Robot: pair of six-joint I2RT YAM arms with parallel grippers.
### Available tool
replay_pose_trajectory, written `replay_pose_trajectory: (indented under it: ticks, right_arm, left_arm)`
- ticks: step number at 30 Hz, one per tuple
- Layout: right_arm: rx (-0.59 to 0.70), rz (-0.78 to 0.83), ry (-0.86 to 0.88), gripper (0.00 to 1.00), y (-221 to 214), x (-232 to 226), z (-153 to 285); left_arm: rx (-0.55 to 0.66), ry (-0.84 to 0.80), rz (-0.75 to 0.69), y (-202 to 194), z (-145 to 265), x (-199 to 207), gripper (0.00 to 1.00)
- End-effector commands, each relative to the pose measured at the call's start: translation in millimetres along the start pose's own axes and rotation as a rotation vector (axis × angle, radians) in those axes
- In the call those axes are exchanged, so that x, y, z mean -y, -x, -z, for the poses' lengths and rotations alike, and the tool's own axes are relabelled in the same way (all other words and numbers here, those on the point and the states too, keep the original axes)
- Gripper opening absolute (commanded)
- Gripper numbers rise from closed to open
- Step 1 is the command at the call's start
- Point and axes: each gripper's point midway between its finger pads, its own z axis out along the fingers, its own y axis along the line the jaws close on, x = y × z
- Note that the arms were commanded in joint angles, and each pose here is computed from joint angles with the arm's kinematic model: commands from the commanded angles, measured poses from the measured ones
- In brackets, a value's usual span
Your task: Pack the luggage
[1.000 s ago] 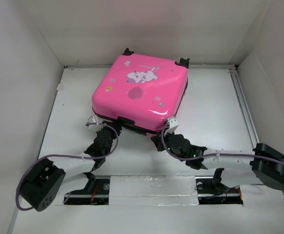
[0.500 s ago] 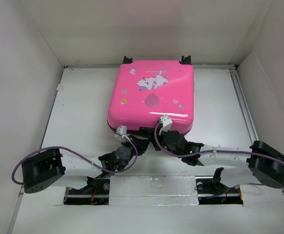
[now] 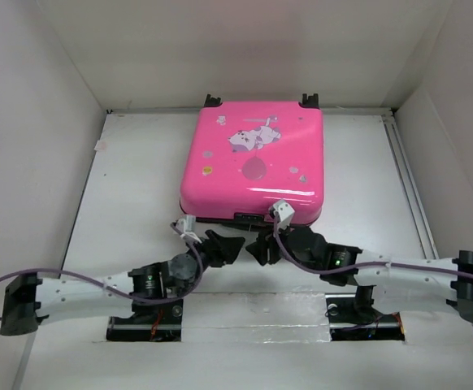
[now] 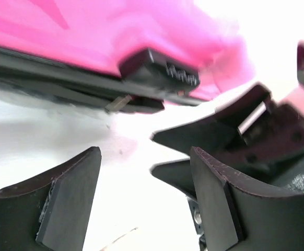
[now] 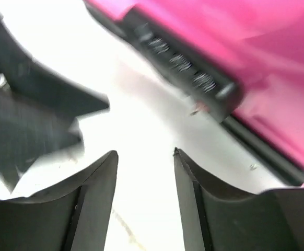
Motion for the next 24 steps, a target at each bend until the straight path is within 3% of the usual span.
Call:
replay_pose_trajectory:
  ticks: [1,4,6,8,10,12,14,15,16,18,19,20,22,23,24]
  right_arm:
    - [-0.072,0.017,0.040,0.54,-4.9,-8.3,18.9]
    - [-0.058,0.017,0.082,0.55,12.6,-18.2,33.4]
    - [-0.018,0.026,0.102,0.53,32.1,-24.2,42.4]
    - [0.059,0.036,0.084,0.33,58.2,-20.7,53.9]
    - [0.148,0.034,0.002,0.00,95.8,-1.1,60.2]
    - [0.208,0.057,-0.074,0.00,124.8,19.8,64.1]
    - [0.310,0.033,-0.181,0.00,173.2,53.6,74.4]
    - [0.332,0.029,-0.230,0.00,185.3,68.2,76.1]
    - [0.392,0.000,-0.329,0.00,205.7,100.4,87.1]
    - [0.471,-0.089,-0.520,0.00,227.1,159.5,103.4]
    - [0.473,-0.106,-0.518,0.00,227.2,160.6,99.5]
    - [0.498,-0.154,-0.632,0.00,229.8,199.2,113.5]
    - [0.471,-0.212,-0.698,0.00,216.9,238.0,108.4]
    - [0.461,-0.246,-0.715,0.00,210.2,260.8,110.2]
    - [0.437,-0.269,-0.720,0.01,201.6,273.5,105.4]
  left_arm:
    - [0.102,0.105,-0.091,36.1,16.7,-21.9,0.65]
    - [0.178,0.068,-0.124,61.2,23.1,-8.7,0.60]
    - [0.305,0.051,-0.084,97.8,27.5,11.4,0.60]
    - [0.391,0.103,-0.124,120.0,27.2,17.5,0.60]
    - [0.515,0.110,-0.097,161.9,28.9,46.0,0.59]
    - [0.551,0.110,-0.143,193.6,9.1,83.3,0.57]
    - [0.511,0.125,-0.198,206.6,-17.5,98.4,0.55]
    - [0.516,0.186,-0.246,221.5,-46.3,85.5,0.55]
    - [0.493,0.065,-0.192,242.3,-57.7,121.7,0.55]
    - [0.469,0.155,-0.187,276.2,-87.3,88.7,0.53]
    - [0.478,0.191,-0.157,288.2,-91.3,69.5,0.53]
    - [0.510,0.212,-0.068,301.3,-90.7,52.0,0.53]
    - [0.543,0.257,0.016,316.0,-91.6,8.1,0.55]
    - [0.529,0.311,0.057,316.2,-87.9,-41.1,0.55]
    - [0.551,0.298,0.098,320.2,-85.3,-54.5,0.55]
